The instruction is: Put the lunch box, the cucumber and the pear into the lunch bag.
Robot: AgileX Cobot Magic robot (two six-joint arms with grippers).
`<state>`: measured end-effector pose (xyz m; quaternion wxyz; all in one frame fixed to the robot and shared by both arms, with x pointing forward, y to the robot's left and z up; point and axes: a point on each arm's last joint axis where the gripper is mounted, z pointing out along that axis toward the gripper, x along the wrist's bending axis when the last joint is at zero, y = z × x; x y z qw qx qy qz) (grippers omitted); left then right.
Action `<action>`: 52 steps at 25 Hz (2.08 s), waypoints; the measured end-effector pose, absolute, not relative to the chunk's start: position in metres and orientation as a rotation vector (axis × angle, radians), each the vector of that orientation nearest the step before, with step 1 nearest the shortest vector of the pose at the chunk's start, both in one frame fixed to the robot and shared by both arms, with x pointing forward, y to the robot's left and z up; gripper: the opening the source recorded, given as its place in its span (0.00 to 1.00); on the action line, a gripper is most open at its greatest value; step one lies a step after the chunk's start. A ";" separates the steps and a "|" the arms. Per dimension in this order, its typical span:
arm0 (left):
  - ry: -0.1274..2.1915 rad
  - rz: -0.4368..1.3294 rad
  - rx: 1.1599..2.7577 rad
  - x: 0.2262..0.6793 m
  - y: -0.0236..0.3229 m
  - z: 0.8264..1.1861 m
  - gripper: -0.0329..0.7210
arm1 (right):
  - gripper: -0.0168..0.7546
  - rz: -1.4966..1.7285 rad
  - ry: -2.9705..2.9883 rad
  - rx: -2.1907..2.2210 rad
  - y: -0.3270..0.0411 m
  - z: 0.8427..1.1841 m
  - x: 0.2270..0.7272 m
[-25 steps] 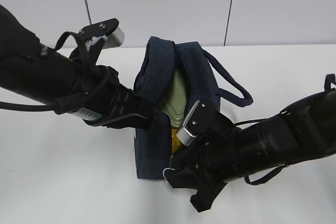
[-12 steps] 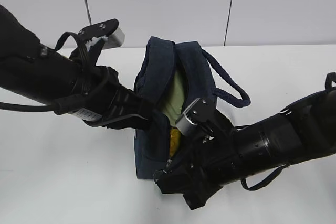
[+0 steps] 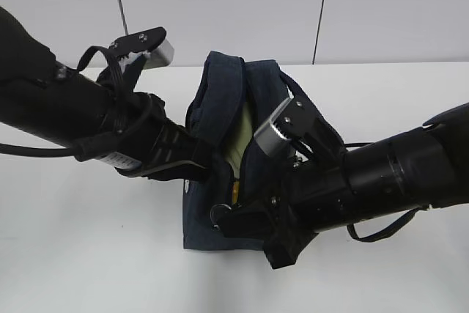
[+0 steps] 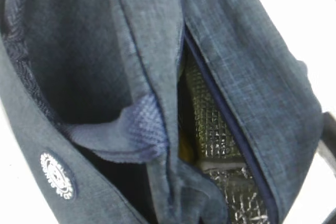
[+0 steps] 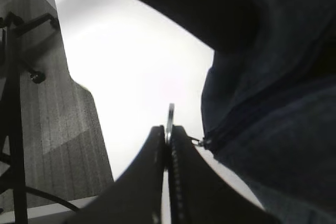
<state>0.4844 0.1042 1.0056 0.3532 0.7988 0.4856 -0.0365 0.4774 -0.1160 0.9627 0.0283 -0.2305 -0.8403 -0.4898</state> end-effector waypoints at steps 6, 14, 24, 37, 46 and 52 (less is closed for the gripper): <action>1.255 -0.094 2.067 0.484 0.104 1.006 0.06 | 0.02 -1.573 -2.636 -0.706 -0.120 0.980 0.475; 1.255 -0.093 2.066 0.484 0.104 1.006 0.06 | 0.02 -1.652 -2.664 -0.725 -0.124 0.998 0.473; 1.245 -0.071 2.077 0.485 0.105 1.005 0.06 | 0.02 -1.745 -2.712 -0.746 -0.121 1.019 0.487; 1.220 -0.049 2.062 0.484 0.106 1.015 0.06 | 0.02 -1.798 -2.758 -0.780 -0.120 1.035 0.499; 1.186 -0.079 2.083 0.476 0.109 1.025 0.22 | 0.02 -1.798 -2.757 -0.782 -0.120 1.036 0.499; 1.168 -0.089 2.128 0.474 0.110 1.023 0.51 | 0.02 -1.804 -2.751 -0.781 -0.119 1.037 0.500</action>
